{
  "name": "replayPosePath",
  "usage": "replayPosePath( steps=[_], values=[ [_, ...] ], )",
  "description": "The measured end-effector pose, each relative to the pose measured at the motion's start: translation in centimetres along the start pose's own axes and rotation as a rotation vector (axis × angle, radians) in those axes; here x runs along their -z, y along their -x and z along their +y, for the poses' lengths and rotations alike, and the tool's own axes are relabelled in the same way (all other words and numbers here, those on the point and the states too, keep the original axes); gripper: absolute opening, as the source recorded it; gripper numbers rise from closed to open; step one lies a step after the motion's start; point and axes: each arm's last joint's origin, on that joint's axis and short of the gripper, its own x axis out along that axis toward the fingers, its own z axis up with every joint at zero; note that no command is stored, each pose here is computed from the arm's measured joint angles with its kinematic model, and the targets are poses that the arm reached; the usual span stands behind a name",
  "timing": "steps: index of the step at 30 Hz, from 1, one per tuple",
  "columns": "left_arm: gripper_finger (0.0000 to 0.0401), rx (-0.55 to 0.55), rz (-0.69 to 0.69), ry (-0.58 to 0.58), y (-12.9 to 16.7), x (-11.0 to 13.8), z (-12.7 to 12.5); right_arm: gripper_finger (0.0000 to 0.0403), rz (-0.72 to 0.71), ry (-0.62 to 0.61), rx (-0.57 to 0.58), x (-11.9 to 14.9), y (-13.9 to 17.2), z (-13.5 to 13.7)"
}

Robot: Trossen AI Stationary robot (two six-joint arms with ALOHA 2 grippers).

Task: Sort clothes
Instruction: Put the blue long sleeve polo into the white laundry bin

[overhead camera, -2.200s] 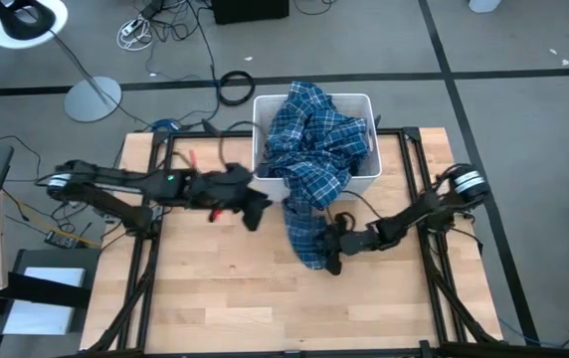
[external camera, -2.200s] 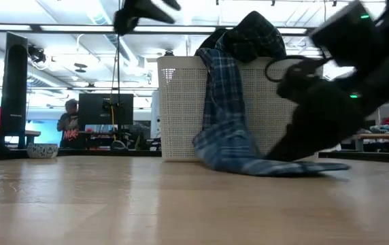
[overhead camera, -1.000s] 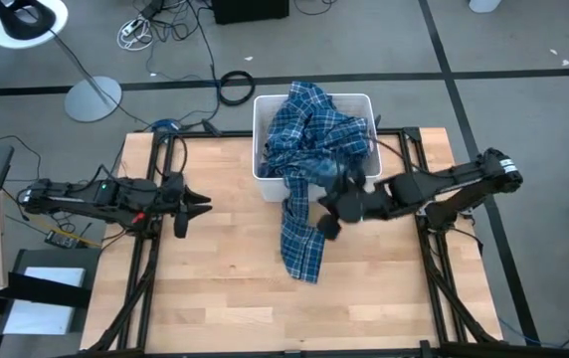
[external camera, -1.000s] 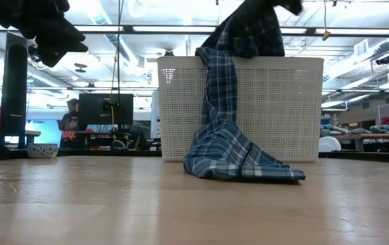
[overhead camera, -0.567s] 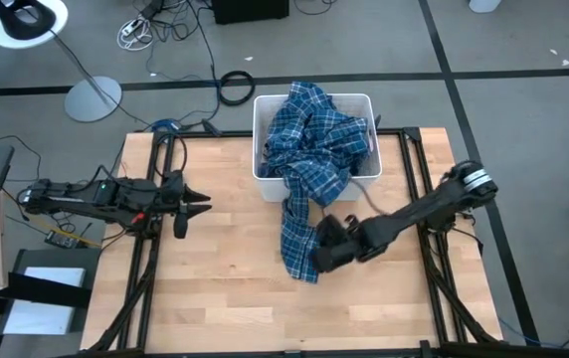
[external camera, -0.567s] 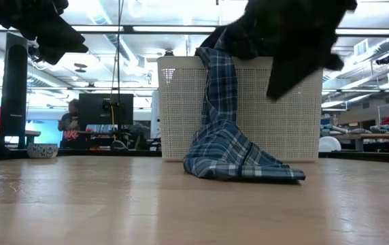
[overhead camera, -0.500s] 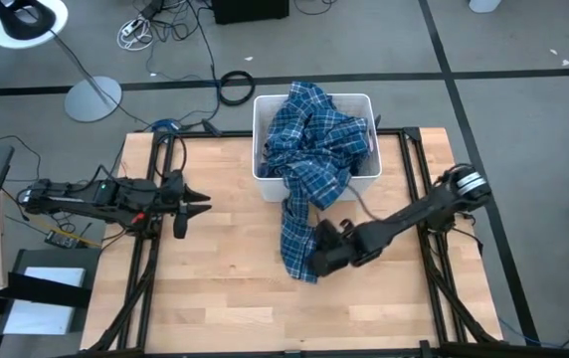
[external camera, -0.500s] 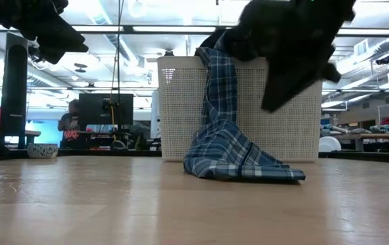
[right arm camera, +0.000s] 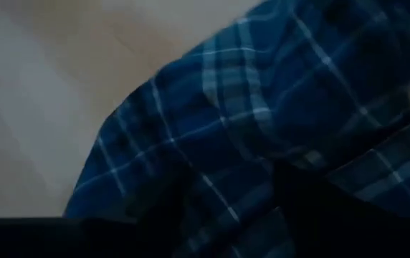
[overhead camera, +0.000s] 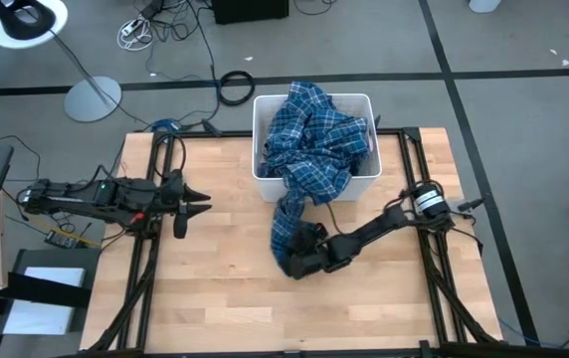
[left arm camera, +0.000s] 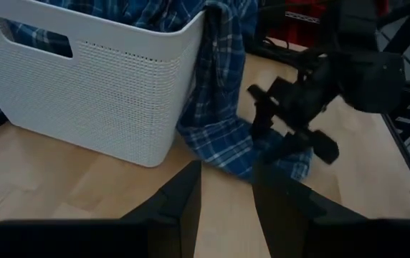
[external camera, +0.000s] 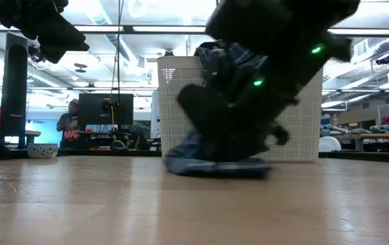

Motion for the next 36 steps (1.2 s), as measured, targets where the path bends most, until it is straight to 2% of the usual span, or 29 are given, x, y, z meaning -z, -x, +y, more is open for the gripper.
replayPosePath(
  steps=[3, 5, 9, 11, 12, 14, 17, 24, 31, 36],
  values=[
    [0.0128, -0.001, 0.002, -0.026, 0.0, 0.0, 0.0, 0.0216, -0.052, 0.017, -0.050, -0.1, -1.8, 0.6],
    [0.0128, -0.003, 0.003, -0.066, -0.3, 0.4, 0.1, 0.0191, -0.076, -0.010, -0.085, -0.3, -2.3, 0.9],
    [0.0128, 0.009, -0.015, -0.082, -1.4, 1.6, 0.1, 0.0086, -0.055, 0.010, -0.130, -1.3, -2.0, 0.8],
    [0.0128, 0.080, -0.037, -0.132, -2.1, 2.5, 0.0, 0.0027, -0.040, 0.072, -0.148, -2.1, -1.2, 0.6],
    [0.0128, 0.125, -0.059, -0.157, -2.5, 2.8, -0.1, 0.0015, -0.044, 0.108, -0.172, -2.9, -0.6, 0.7],
    [0.0128, 0.177, -0.107, -0.176, -3.1, 3.6, -0.2, 0.0015, -0.072, 0.119, -0.215, -4.6, 0.8, 0.7],
    [0.0128, 0.192, -0.163, -0.163, -3.9, 4.8, 0.0, 0.0005, -0.114, 0.141, -0.234, -6.8, 3.1, 0.3],
    [0.0128, 0.198, -0.173, -0.140, -5.0, 7.8, 0.6, 0.0002, -0.270, 0.198, -0.282, -12.1, 9.3, -1.6],
    [0.0128, 0.243, -0.195, -0.112, -5.4, 9.3, 0.9, 0.0001, -0.470, 0.263, -0.178, -19.3, 15.5, -4.9],
    [0.0128, 0.252, -0.202, -0.168, -5.4, 9.3, 0.8, 0.0001, -0.584, 0.311, -0.075, -24.4, 18.5, -8.0]
  ],
)
